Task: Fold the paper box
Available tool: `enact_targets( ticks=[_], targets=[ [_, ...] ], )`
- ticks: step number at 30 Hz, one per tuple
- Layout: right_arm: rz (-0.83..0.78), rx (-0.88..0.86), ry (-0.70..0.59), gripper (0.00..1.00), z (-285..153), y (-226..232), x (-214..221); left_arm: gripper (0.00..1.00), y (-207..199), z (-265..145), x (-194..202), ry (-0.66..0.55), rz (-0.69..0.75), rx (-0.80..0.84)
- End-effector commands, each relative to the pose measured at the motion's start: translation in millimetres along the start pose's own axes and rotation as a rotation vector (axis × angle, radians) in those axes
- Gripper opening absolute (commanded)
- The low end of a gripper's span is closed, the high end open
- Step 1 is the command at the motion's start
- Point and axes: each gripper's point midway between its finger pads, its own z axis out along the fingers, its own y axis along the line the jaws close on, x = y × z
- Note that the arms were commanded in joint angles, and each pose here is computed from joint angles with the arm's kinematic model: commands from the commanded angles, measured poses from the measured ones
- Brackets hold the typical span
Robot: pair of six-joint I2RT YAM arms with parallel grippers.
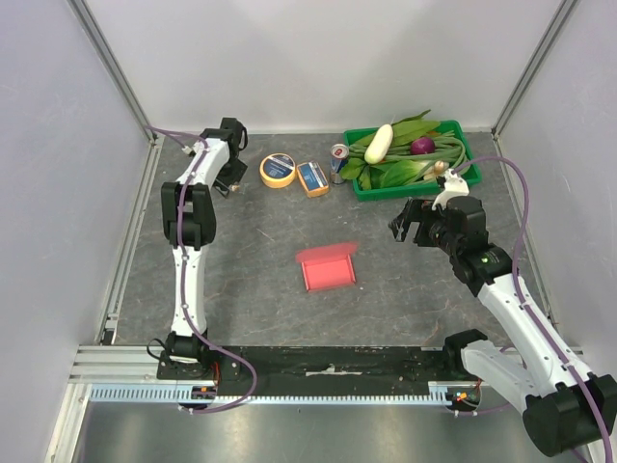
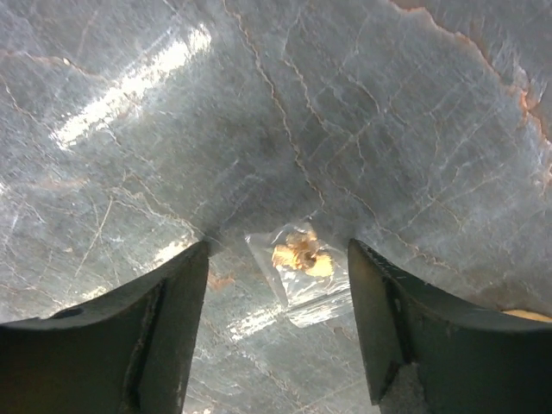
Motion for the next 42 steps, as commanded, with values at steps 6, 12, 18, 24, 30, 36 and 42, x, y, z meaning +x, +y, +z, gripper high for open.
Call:
enact_targets(
  ticks=[6,12,18,24,30,36,42],
  targets=[
    [-0.001,-0.022,-0.037,0.98,-1.5,4.4,-5.8,0.62,1.6,19.4,-7.5,-0.066,0.011,-0.058],
    [-0.004,-0.011,-0.024,0.98,3.2,1.6,-3.1,0.44,5.9,20.2,-4.8,-0.061,0.029,-0.059],
    [-0.005,0.002,-0.003,0.98,7.2,-4.0,7.5,0.26,10.2,-3.1,-17.5,-0.095,0.094,-0.012],
    [-0.005,-0.011,0.002,0.98,8.2,-2.9,10.9,0.05,28.0,-38.0,-25.6,-0.101,0.139,0.038],
    [-0.005,-0.006,0.009,0.98,12.4,-5.8,16.6,0.02,56.2,-87.5,-23.5,-0.087,0.164,0.135],
    [-0.004,-0.004,0.018,0.98,16.9,-8.0,21.6,0.02,71.3,-140.4,-1.4,-0.022,0.225,0.354],
    [-0.001,-0.012,0.015,0.98,16.6,-7.2,22.9,0.02,91.6,-203.8,32.5,0.048,0.317,0.652]
  ],
)
